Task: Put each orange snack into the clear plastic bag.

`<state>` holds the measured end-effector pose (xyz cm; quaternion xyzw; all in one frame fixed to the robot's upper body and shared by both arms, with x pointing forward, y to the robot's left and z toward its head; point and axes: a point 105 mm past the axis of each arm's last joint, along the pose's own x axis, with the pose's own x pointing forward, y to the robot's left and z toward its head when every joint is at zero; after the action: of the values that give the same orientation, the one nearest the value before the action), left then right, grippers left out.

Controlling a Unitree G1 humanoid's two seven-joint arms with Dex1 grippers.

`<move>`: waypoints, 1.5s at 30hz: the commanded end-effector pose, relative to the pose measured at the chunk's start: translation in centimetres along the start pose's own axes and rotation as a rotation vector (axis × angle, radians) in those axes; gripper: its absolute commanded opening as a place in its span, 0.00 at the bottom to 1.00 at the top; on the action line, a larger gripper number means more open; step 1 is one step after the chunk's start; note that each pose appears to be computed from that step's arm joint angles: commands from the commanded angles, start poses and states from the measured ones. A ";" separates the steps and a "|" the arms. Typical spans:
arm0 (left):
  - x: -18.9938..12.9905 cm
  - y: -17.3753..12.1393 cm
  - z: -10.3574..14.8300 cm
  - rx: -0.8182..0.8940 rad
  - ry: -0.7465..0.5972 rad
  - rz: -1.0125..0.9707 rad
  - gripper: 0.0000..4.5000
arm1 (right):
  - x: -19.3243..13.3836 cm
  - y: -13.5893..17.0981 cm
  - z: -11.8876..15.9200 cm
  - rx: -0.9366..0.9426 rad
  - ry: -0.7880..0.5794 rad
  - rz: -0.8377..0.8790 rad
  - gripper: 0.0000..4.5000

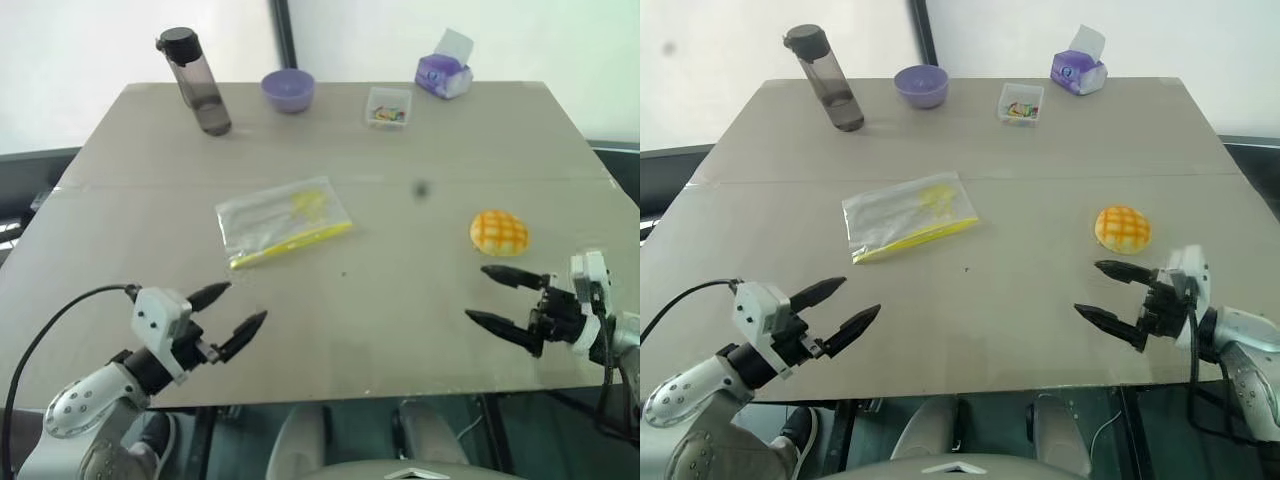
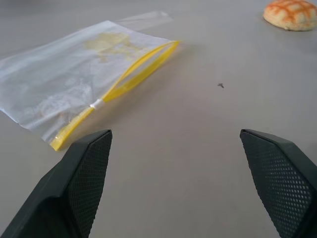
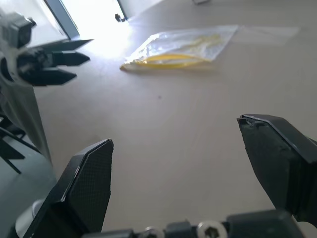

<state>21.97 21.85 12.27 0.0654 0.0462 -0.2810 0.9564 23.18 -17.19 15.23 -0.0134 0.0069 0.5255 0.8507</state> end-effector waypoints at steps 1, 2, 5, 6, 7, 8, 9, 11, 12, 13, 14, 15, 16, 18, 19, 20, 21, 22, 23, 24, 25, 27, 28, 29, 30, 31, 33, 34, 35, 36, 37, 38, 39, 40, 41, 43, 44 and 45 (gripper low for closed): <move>-0.2 1.4 0.3 -0.078 -0.029 0.075 0.98 | 1.2 1.5 2.0 -0.031 -0.043 0.053 0.99; -0.1 2.2 0.7 -0.177 -0.067 0.112 0.98 | 1.3 1.5 2.1 -0.030 -0.043 0.052 0.99; 0.0 4.1 0.7 -0.362 -0.061 0.137 0.98 | 1.5 1.3 2.0 -0.028 -0.035 0.041 0.99; -0.3 5.2 0.6 -0.412 -0.050 0.159 0.98 | 1.5 1.1 2.0 -0.032 -0.034 0.030 0.99; -0.5 6.3 0.6 -0.445 -0.050 0.184 0.98 | 1.6 0.9 2.0 -0.035 -0.036 0.021 0.99; -0.8 7.6 0.4 -0.463 -0.036 0.223 0.98 | 1.6 0.7 2.0 -0.035 -0.038 0.014 0.99; -1.0 8.8 0.1 -0.498 -0.021 0.258 0.98 | 1.6 0.6 2.0 -0.033 -0.039 0.010 0.99; -1.0 10.2 -0.3 -0.601 -0.006 0.266 0.98 | 1.7 0.5 1.9 -0.032 -0.040 0.005 0.99; -0.8 10.4 -0.5 -0.641 -0.001 0.259 0.98 | 1.8 0.4 1.9 -0.032 -0.040 0.004 0.99; -0.6 10.5 -0.6 -0.668 0.007 0.251 0.98 | 1.8 0.4 1.8 -0.032 -0.040 0.003 0.99; 0.0 10.9 -1.0 -0.710 0.013 0.258 0.98 | 1.9 0.3 1.8 -0.032 -0.041 0.000 0.99; 0.5 11.1 -1.2 -0.737 0.017 0.262 0.98 | 1.9 0.2 1.8 -0.032 -0.042 -0.003 0.99; 1.5 11.0 -1.9 -0.769 0.048 0.248 0.98 | 2.0 0.1 1.8 -0.033 -0.045 -0.006 0.99; 2.6 10.7 -2.6 -0.797 0.088 0.228 0.98 | 2.1 0.1 1.8 -0.033 -0.049 -0.010 0.99; 3.3 10.2 -2.8 -0.812 0.106 0.197 0.98 | 2.2 0.1 1.8 -0.032 -0.053 -0.012 0.99; 4.5 9.5 -3.6 -0.859 0.138 0.174 0.98 | 2.3 0.2 1.8 -0.033 -0.056 -0.013 0.99; 6.0 8.8 -4.4 -0.912 0.170 0.167 0.98 | 2.4 0.2 1.9 -0.031 -0.063 -0.019 0.99; 7.0 8.4 -5.0 -0.946 0.195 0.163 0.98 | 2.4 0.3 2.0 -0.029 -0.068 -0.024 0.99; 7.8 7.9 -5.2 -0.984 0.207 0.153 0.98 | 2.4 0.2 2.0 -0.030 -0.070 -0.030 0.99; 8.2 7.7 -5.1 -1.007 0.201 0.147 0.98 | 2.3 0.2 2.0 -0.031 -0.071 -0.038 0.99; 8.5 7.5 -5.0 -1.038 0.189 0.141 0.98 | 2.3 0.2 2.0 -0.033 -0.072 -0.044 0.99; 9.1 6.8 -5.0 -1.094 0.201 0.108 0.98 | 2.1 0.0 2.1 -0.035 -0.072 -0.061 0.99; 9.5 6.0 -5.3 -1.105 0.250 0.090 0.98 | 2.0 -0.2 2.2 -0.038 -0.072 -0.067 0.99; 9.7 5.4 -5.6 -1.125 0.296 0.080 0.98 | 2.0 -0.3 2.4 -0.042 -0.072 -0.071 0.99; 9.7 4.9 -5.9 -1.126 0.339 0.064 0.98 | 1.9 -0.4 2.5 -0.044 -0.071 -0.073 0.99; 9.6 4.5 -5.8 -1.126 0.369 0.051 0.98 | 1.7 -0.6 2.5 -0.049 -0.067 -0.079 0.99; 9.1 4.3 -5.4 -1.136 0.387 0.023 0.98 | 1.5 -1.0 2.5 -0.053 -0.062 -0.092 0.99; 8.9 4.3 -5.1 -1.150 0.388 0.014 0.98 | 1.5 -1.1 2.5 -0.051 -0.063 -0.099 0.99; 8.8 4.3 -5.2 -1.161 0.396 0.020 0.98 | 1.5 -1.2 2.4 -0.050 -0.065 -0.102 0.99; 8.7 4.4 -5.5 -1.171 0.405 0.033 0.98 | 1.6 -1.2 2.4 -0.049 -0.066 -0.103 0.99; 8.8 4.3 -5.8 -1.177 0.414 0.043 0.98 | 1.7 -1.1 2.3 -0.049 -0.068 -0.104 0.99; 9.0 4.3 -6.3 -1.189 0.419 0.057 0.98 | 1.8 -1.1 2.3 -0.049 -0.073 -0.106 0.99; 9.2 4.2 -6.6 -1.197 0.420 0.069 0.98 | 1.9 -1.1 2.2 -0.048 -0.078 -0.108 0.99; 9.5 4.2 -6.9 -1.212 0.415 0.080 0.98 | 2.0 -1.1 2.2 -0.047 -0.083 -0.114 0.99; 9.9 4.3 -7.0 -1.223 0.405 0.090 0.98 | 2.0 -1.1 2.1 -0.050 -0.084 -0.120 0.99; 10.3 4.3 -7.1 -1.233 0.396 0.098 0.98 | 2.1 -1.1 2.0 -0.056 -0.085 -0.126 0.99; 10.5 4.2 -7.1 -1.242 0.389 0.097 0.98 | 2.1 -1.1 2.0 -0.056 -0.089 -0.129 0.99; 10.9 4.2 -7.3 -1.249 0.393 0.114 0.98 | 2.2 -1.0 2.1 -0.052 -0.098 -0.132 0.99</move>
<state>34.42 22.32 9.65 -0.4421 0.2683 -0.1757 0.8377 25.25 -15.81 16.22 -0.0005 -0.0239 0.4683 0.8833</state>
